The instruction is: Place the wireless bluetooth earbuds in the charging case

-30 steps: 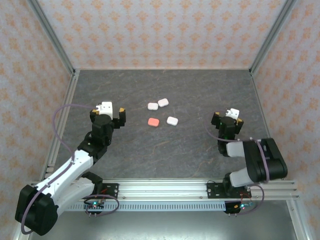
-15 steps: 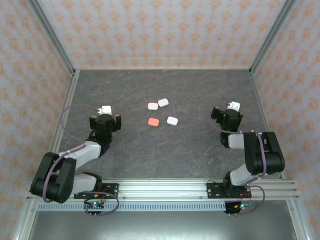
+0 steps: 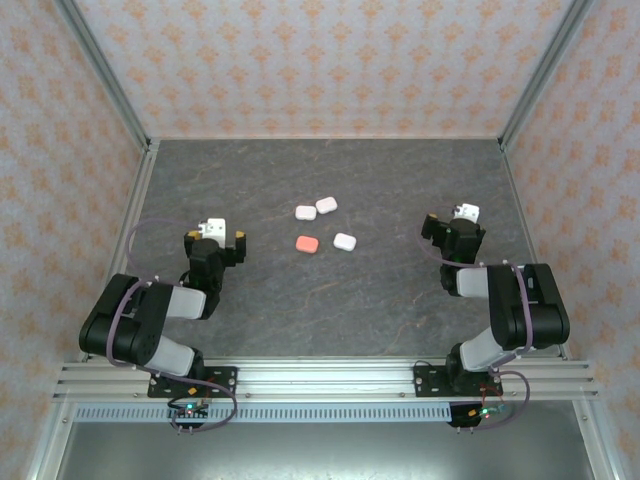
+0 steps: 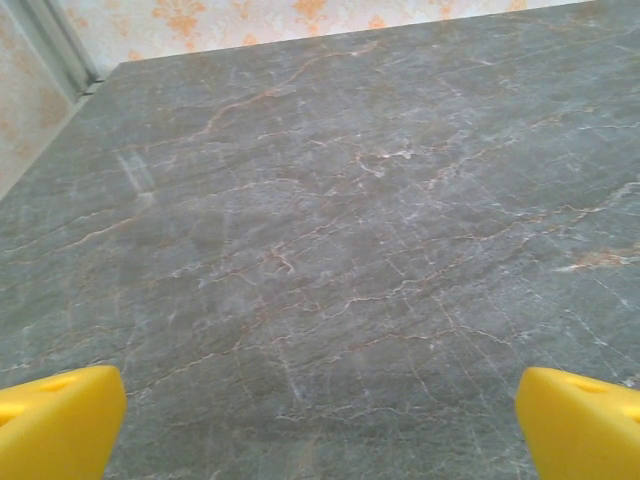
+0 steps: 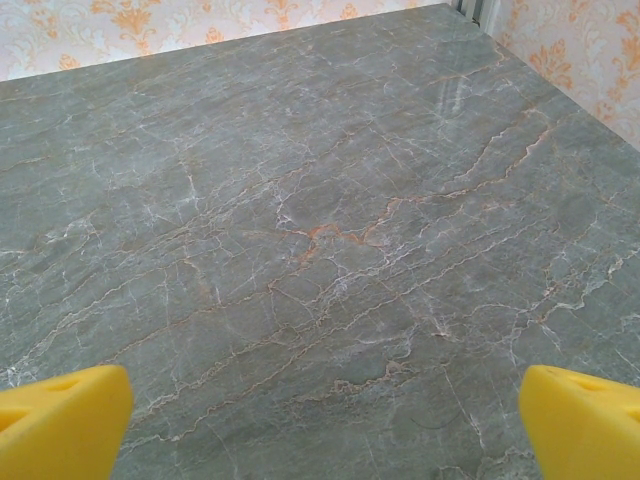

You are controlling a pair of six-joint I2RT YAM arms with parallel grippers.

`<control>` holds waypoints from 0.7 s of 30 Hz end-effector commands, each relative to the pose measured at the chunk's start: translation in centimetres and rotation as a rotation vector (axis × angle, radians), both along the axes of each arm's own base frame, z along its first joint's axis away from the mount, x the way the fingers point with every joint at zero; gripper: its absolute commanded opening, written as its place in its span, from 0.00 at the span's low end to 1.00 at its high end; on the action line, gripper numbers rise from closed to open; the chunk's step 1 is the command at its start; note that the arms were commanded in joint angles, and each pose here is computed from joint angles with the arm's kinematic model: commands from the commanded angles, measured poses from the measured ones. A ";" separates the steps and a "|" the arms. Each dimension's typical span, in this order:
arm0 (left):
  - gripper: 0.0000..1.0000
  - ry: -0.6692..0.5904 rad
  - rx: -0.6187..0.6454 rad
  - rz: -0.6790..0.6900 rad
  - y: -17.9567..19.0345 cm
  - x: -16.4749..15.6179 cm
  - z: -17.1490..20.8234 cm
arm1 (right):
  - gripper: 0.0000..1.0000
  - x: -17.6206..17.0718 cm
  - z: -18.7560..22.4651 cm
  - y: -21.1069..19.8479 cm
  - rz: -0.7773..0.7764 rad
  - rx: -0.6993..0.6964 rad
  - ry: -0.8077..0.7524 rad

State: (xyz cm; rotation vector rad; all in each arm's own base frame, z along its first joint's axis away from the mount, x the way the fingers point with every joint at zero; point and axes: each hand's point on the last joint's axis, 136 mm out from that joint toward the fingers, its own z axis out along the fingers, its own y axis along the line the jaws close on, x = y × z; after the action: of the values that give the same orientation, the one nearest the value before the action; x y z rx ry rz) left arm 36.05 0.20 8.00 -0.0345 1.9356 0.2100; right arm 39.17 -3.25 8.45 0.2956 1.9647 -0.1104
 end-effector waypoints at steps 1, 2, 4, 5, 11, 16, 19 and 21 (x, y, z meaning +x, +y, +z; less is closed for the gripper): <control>1.00 -0.085 -0.035 -0.030 -0.1 1.5 2.3 | 0.99 0.1 0.4 0.3 0.004 0.012 -0.013; 1.00 -0.034 -0.043 -0.002 0.4 1.9 1.7 | 0.99 0.1 0.4 0.3 0.004 0.012 -0.014; 1.00 0.033 -0.079 0.086 2.1 3.2 1.4 | 0.99 0.1 0.3 0.3 0.003 0.009 -0.011; 1.00 0.012 -0.118 0.078 2.7 3.2 1.5 | 0.99 0.1 0.4 0.3 0.004 0.009 -0.012; 1.00 0.018 -0.113 0.087 2.8 3.1 1.3 | 0.99 0.1 0.4 0.4 0.004 0.001 -0.011; 1.00 0.018 -0.096 0.092 2.7 3.2 1.4 | 0.99 0.1 0.4 0.4 0.004 0.002 -0.011; 1.00 0.022 -0.089 0.093 2.6 3.2 1.4 | 0.99 0.1 0.4 0.4 0.005 0.002 -0.011; 1.00 0.022 -0.088 0.092 2.5 3.2 1.4 | 0.99 0.1 0.4 0.4 0.005 0.002 -0.011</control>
State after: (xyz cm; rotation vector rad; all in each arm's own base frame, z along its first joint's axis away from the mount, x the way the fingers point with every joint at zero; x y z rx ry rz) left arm 38.99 2.71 9.19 -0.1655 1.9703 0.1808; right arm 39.20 -2.89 8.45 0.2863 1.9658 -0.1052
